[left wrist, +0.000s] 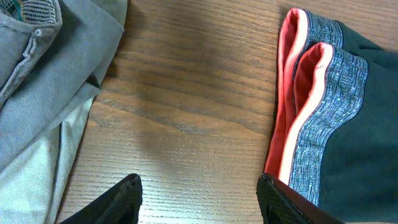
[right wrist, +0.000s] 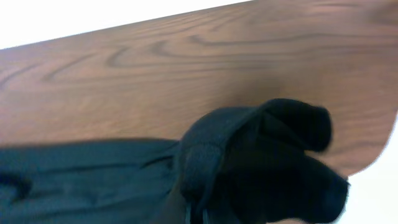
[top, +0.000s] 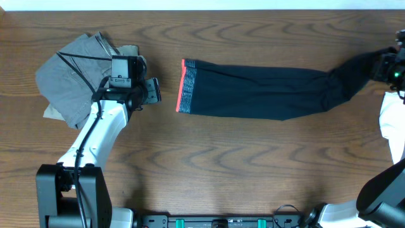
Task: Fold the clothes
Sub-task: 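Lift the cuffs with the right gripper and fold them left toward the waistband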
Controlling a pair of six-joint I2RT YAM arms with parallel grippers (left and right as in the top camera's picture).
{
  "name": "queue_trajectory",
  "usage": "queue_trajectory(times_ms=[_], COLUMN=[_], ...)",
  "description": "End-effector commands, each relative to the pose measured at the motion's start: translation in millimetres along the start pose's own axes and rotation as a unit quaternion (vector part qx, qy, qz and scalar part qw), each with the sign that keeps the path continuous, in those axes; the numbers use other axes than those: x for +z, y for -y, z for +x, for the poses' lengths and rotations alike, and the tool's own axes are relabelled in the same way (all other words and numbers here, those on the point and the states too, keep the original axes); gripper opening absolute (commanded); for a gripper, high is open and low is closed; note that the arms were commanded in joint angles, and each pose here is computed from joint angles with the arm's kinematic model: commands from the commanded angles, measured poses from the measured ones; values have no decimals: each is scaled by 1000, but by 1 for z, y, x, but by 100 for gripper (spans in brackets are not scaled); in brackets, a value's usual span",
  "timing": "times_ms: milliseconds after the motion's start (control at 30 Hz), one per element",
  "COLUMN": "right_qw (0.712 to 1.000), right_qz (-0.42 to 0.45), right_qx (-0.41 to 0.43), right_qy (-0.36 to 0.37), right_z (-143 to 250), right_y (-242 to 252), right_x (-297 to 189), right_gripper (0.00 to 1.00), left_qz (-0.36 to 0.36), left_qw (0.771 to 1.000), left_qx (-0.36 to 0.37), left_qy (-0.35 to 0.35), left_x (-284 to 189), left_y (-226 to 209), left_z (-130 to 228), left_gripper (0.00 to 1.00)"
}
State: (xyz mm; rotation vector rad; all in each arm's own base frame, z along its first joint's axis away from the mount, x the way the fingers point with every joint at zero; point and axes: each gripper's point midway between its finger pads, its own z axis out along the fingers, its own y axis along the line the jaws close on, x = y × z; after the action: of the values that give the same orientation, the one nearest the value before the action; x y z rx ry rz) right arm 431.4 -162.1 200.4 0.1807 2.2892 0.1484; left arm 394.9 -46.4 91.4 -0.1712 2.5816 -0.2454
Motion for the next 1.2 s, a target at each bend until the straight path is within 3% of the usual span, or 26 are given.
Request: queue_trajectory(times_ms=[0,333,500,667,967,1033,1067,1100,1167], right_qw=[985,927,912,913,902,882,870,861,858], right_qz=[-138,-295,-316,-283,-295,-340,-365,-385,-395], right_qx=[-101,-229,-254,-281,-272,-290,-298,-302,-302], right_qy=[11,-45,-59,-91,-159,-152,-146,-139,-128], right_z=[-4,41,63,96,142,146,147,146,142], right_y=[-77,-259,-329,-360,-370,-382,-388,-394,-398], right_x=[3,8,9,29,57,48,43,38,37], right_gripper=[1,1,1,1,2,17,33,41,45], left_qz=[-4,-12,-27,-32,-32,-32,-32,-32,-32], left_qw=[1000,1000,998,998,998,998,998,998,998], left_qx=[-2,-18,-47,-54,-54,-54,-54,-54,-55], left_qy=[3,22,25,23,21,22,22,22,21], left_x=[-4,-28,-48,-54,-54,-54,-54,-54,-53], left_y=[-3,-13,-33,-38,-38,-38,-38,-38,-38], left_z=[0,-8,-7,-5,-4,-4,-4,-4,-4], left_gripper=[61,62,62,61,62,62,62,62,62])
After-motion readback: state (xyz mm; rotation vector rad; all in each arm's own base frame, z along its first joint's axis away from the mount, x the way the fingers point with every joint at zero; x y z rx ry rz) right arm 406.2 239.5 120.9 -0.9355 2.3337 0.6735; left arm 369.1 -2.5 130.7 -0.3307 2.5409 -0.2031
